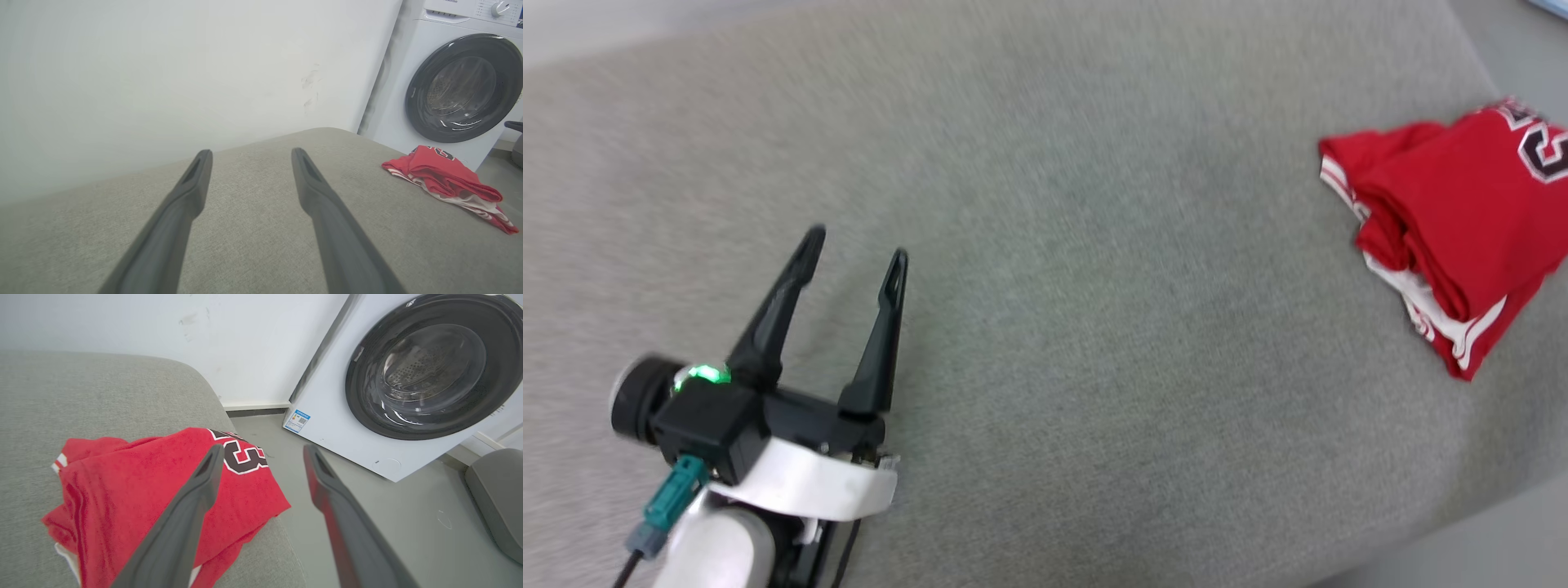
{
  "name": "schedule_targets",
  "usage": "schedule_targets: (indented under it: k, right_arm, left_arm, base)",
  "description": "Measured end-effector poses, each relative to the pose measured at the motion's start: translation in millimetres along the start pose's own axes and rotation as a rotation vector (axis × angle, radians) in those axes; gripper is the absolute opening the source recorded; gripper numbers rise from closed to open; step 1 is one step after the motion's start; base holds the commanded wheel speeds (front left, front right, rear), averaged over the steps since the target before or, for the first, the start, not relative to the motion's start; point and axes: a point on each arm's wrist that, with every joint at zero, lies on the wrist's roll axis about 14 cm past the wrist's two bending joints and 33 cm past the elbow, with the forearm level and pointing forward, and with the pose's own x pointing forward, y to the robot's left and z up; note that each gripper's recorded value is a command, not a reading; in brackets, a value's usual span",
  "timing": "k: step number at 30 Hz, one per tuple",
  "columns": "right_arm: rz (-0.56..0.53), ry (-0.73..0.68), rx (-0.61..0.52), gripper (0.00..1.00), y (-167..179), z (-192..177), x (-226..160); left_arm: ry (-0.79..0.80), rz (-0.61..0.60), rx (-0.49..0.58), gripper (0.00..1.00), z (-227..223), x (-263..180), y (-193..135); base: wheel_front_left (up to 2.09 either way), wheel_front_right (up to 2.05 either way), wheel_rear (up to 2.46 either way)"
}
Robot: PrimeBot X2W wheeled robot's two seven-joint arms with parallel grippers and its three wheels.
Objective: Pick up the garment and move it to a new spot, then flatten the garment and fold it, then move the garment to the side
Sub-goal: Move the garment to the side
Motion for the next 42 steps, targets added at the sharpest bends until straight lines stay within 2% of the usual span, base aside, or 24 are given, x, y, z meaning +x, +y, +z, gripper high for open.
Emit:
schedule_targets:
  k: [5,12,15,24,32,42]
  right_arm:
    - [0.049,-0.079,0.071,1.0,15.8,11.2,-35.6]
    - [0.161,-0.158,0.136,1.0,55.4,29.8,-72.0]
    - [0.253,-0.199,0.186,1.0,88.2,40.5,-94.3]
    - [0.448,-0.348,0.296,1.0,149.6,85.1,-137.7]
    - [0.539,-0.387,0.328,1.0,165.9,96.5,-172.8]
    - [0.573,-0.376,0.352,1.0,165.1,94.6,-193.5]
  left_arm:
    - [0.0,0.087,0.028,1.0,18.0,-27.8,4.6]
    - [-0.001,0.191,0.065,1.0,33.8,-63.0,12.6]
    - [-0.005,0.244,0.083,1.0,41.6,-83.3,16.2]
    - [-0.03,0.435,0.102,1.0,56.2,-133.7,44.9]
    - [-0.024,0.532,0.151,1.0,61.9,-175.6,55.9]
    - [0.003,0.544,0.167,1.0,56.0,-191.4,53.9]
  base:
    - [0.0,0.0,0.0]
    - [0.0,0.0,0.0]
    - [0.0,0.0,0.0]
    - [0.0,0.0,0.0]
    - [0.0,0.0,0.0]
    - [0.0,0.0,0.0]
